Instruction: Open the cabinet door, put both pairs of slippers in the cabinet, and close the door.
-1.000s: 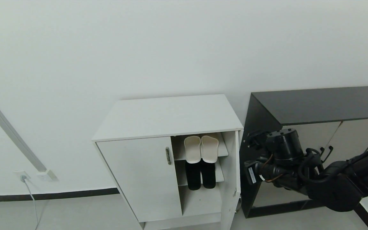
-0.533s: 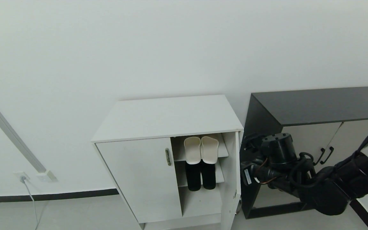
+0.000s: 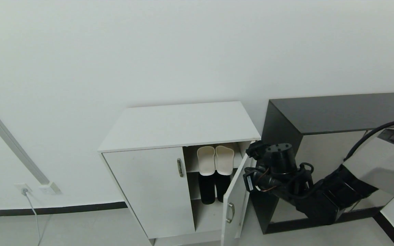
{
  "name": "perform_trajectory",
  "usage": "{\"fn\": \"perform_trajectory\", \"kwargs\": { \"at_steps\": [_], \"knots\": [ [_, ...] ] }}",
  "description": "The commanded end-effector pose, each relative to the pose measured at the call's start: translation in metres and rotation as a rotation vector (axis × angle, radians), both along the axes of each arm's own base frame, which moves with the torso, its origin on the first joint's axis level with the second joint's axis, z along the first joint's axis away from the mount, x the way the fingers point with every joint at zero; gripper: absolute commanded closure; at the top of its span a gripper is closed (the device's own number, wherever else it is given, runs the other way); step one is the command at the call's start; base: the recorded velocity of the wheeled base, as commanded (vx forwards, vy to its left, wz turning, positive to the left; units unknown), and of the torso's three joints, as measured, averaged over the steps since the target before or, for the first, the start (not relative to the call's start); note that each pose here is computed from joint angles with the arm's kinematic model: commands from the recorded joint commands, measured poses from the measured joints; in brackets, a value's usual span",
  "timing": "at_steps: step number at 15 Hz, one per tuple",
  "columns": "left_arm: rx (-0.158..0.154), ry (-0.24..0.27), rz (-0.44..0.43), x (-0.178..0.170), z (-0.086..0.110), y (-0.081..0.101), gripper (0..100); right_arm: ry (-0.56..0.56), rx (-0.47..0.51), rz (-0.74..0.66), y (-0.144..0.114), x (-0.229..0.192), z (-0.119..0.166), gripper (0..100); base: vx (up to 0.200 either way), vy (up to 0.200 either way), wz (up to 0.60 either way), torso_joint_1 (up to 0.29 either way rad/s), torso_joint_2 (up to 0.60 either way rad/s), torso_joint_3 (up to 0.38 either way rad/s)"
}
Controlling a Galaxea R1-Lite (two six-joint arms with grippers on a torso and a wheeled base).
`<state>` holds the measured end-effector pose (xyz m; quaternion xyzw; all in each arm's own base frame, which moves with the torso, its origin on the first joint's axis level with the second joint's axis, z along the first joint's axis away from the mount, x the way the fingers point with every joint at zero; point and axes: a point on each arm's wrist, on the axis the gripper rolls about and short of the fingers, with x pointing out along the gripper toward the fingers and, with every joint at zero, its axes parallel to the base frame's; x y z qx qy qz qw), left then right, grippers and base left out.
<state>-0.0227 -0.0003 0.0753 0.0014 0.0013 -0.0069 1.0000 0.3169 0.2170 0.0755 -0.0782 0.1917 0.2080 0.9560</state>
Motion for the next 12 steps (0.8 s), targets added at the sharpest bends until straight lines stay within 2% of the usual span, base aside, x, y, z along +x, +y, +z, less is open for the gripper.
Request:
{"fn": "perform_trajectory", "kwargs": {
  "at_steps": [1,4,7,12],
  "knots": [
    [0.0,0.001,0.0,0.0,0.0,0.0,100,0.001,-0.001,0.006,0.011,0.012,-0.021,100,0.0,0.0,0.0,0.0,0.0,0.0],
    [0.0,-0.001,0.0,0.0,0.0,0.0,100,-0.017,0.011,-0.001,0.019,0.025,-0.031,100,0.0,0.0,0.0,0.0,0.0,0.0],
    [0.0,-0.001,0.0,0.0,0.0,0.0,100,-0.077,0.074,-0.011,0.029,0.042,-0.035,100,0.0,0.0,0.0,0.0,0.0,0.0],
    [0.0,-0.001,0.0,0.0,0.0,0.0,100,-0.105,0.095,-0.017,0.034,0.058,-0.039,100,0.0,0.0,0.0,0.0,0.0,0.0]
  ]
}}
